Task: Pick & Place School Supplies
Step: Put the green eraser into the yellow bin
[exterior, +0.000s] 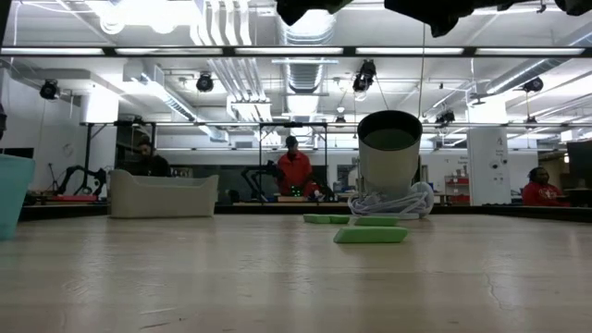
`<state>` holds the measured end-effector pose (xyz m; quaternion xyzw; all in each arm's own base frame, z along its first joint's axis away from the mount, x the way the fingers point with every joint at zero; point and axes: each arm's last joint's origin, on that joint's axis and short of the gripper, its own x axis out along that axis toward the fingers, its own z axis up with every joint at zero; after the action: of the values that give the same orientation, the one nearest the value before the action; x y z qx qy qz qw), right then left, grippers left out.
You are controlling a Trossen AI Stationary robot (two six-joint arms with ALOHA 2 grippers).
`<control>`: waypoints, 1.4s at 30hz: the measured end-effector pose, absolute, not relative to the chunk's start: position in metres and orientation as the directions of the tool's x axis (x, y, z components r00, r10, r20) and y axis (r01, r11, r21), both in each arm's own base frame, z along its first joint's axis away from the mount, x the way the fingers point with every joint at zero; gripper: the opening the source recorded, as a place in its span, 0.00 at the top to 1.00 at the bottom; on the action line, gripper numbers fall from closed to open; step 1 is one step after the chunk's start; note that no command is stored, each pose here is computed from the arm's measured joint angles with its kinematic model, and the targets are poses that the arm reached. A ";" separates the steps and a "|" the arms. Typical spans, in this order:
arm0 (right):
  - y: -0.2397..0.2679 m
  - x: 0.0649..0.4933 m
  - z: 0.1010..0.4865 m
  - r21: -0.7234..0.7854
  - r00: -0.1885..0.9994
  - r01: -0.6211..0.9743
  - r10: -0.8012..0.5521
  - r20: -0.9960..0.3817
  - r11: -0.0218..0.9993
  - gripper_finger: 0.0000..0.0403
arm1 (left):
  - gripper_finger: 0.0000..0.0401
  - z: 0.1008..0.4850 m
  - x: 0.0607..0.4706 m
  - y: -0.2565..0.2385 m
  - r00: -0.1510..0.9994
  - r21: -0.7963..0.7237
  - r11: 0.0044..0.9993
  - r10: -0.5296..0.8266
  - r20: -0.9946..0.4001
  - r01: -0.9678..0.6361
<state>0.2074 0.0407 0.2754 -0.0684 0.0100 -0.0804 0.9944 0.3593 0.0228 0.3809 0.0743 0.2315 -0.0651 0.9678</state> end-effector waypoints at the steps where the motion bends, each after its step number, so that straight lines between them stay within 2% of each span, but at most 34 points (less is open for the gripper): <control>1: 0.041 0.207 0.276 -0.137 0.987 0.159 -0.161 -0.006 0.978 0.46 | 0.89 0.382 0.360 0.023 0.891 0.114 0.981 -0.091 -0.445 0.157; 6: 0.041 0.208 0.283 -0.107 0.985 0.164 -0.157 0.071 0.981 0.46 | 0.89 0.382 0.362 0.023 0.898 0.114 0.981 -0.091 -0.431 0.154; 10: 0.043 0.213 0.286 -0.143 0.981 0.160 -0.141 0.132 0.977 0.46 | 0.89 0.377 0.369 0.023 0.900 0.115 0.981 -0.091 -0.427 0.154; 19: 0.045 0.228 0.272 -0.209 0.983 0.171 -0.153 0.099 0.963 0.46 | 0.89 0.373 0.372 0.024 0.894 0.116 0.981 -0.092 -0.438 0.158; 22: 0.044 0.232 0.272 -0.230 0.979 0.185 -0.159 0.125 0.956 0.46 | 0.89 0.374 0.372 0.023 0.897 0.118 0.980 -0.092 -0.431 0.157; 29: 0.039 0.234 0.275 -0.184 0.969 0.213 -0.183 0.167 0.959 0.47 | 0.89 0.373 0.372 0.023 0.896 0.118 0.980 -0.093 -0.434 0.158; 33: 0.038 0.234 0.275 -0.184 0.969 0.209 -0.178 0.170 0.960 0.53 | 0.89 0.373 0.372 0.023 0.896 0.118 0.980 -0.093 -0.434 0.159; 42: 0.039 0.235 0.274 -0.147 0.971 0.200 -0.175 0.165 0.969 0.76 | 0.89 0.373 0.372 0.023 0.896 0.118 0.980 -0.096 -0.435 0.162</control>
<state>0.2347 0.0385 0.2744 -0.0816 -0.0758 -0.0949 0.9892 0.3723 0.0231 0.3733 0.0755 0.2187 -0.0664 0.9706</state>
